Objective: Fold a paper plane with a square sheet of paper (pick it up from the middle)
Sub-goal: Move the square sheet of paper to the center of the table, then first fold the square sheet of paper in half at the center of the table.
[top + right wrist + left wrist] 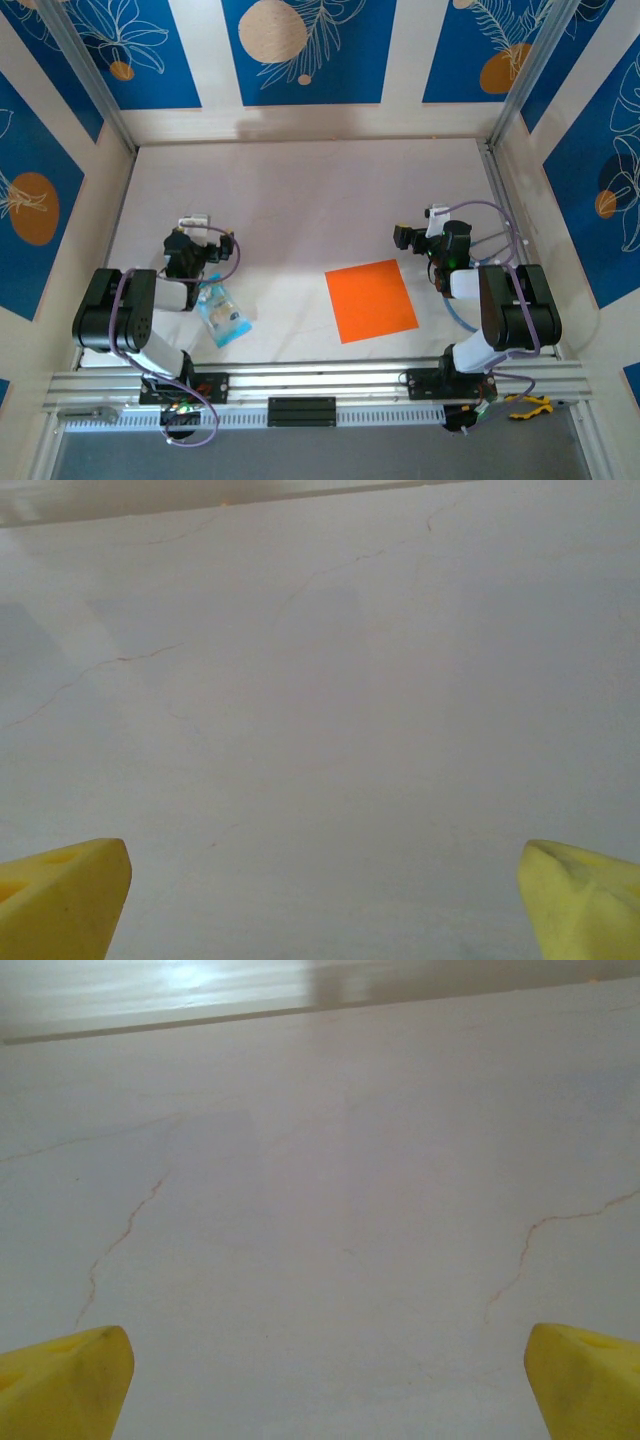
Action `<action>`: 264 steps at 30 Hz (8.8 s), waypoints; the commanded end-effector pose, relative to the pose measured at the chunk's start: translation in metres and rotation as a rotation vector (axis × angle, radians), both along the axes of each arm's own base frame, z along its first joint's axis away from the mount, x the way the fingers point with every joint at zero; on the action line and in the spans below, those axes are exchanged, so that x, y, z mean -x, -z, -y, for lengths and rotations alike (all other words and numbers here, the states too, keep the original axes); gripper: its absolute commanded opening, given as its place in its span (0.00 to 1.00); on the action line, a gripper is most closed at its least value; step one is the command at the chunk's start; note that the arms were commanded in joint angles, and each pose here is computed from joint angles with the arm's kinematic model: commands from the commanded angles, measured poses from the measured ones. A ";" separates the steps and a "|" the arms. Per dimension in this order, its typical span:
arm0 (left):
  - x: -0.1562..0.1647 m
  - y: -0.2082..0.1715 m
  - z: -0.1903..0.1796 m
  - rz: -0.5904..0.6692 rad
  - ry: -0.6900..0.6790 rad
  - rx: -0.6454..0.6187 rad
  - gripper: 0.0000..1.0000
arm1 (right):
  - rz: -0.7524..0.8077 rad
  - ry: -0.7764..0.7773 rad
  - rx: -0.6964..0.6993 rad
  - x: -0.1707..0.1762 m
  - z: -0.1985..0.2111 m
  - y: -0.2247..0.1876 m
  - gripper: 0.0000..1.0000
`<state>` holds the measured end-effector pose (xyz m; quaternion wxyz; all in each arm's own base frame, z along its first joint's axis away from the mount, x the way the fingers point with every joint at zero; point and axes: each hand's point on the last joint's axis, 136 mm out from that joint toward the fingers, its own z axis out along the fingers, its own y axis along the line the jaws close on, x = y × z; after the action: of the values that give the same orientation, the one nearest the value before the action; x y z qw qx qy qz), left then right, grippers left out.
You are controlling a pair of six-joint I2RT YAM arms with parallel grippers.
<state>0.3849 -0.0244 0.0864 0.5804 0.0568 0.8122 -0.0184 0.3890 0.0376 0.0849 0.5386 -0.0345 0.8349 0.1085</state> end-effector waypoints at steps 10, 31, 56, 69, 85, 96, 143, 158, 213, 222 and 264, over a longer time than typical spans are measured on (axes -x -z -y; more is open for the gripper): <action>0.013 -0.066 -0.018 -0.058 -0.168 0.150 1.00 | -0.129 -0.054 -0.112 0.023 -0.018 -0.064 0.99; 0.072 -0.076 0.130 -0.477 0.347 0.766 1.00 | -0.839 -0.103 -0.561 0.163 -0.105 -0.026 0.80; 0.096 -0.050 0.177 -0.570 0.368 0.448 1.00 | -1.081 0.135 -0.394 0.168 -0.117 0.060 0.75; 0.096 -0.055 0.153 -0.525 0.286 0.334 1.00 | -1.112 0.386 -0.494 0.154 -0.163 0.073 0.74; 0.105 -0.069 0.105 -0.410 0.152 0.233 1.00 | -1.134 0.431 -0.439 0.112 -0.246 0.077 0.75; 0.102 -0.079 0.119 -0.432 0.221 0.307 1.00 | -0.980 0.165 -0.584 0.081 -0.289 0.014 0.78; 0.079 0.044 0.254 -1.142 0.003 -0.039 0.87 | -0.870 -0.028 -0.515 0.130 -0.138 -0.012 0.99; 0.078 0.056 0.261 -1.152 -0.009 -0.062 0.90 | -0.780 0.066 -0.363 0.126 -0.127 -0.005 0.99; 0.093 0.088 0.260 -1.194 -0.040 -0.119 0.87 | -0.776 0.126 -0.370 0.127 -0.121 -0.001 0.99; 0.085 0.071 0.268 -1.138 0.009 -0.098 0.68 | -0.760 0.108 -0.399 0.126 -0.122 -0.012 0.99; 0.043 -0.050 0.333 -0.943 0.431 0.872 0.37 | -0.556 0.031 -0.603 0.140 -0.104 -0.043 0.99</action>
<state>0.3376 -0.3389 0.1143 0.1293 -0.0240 0.9119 -0.3888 0.2501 0.1315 0.1177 0.2798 0.1864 0.8909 0.3054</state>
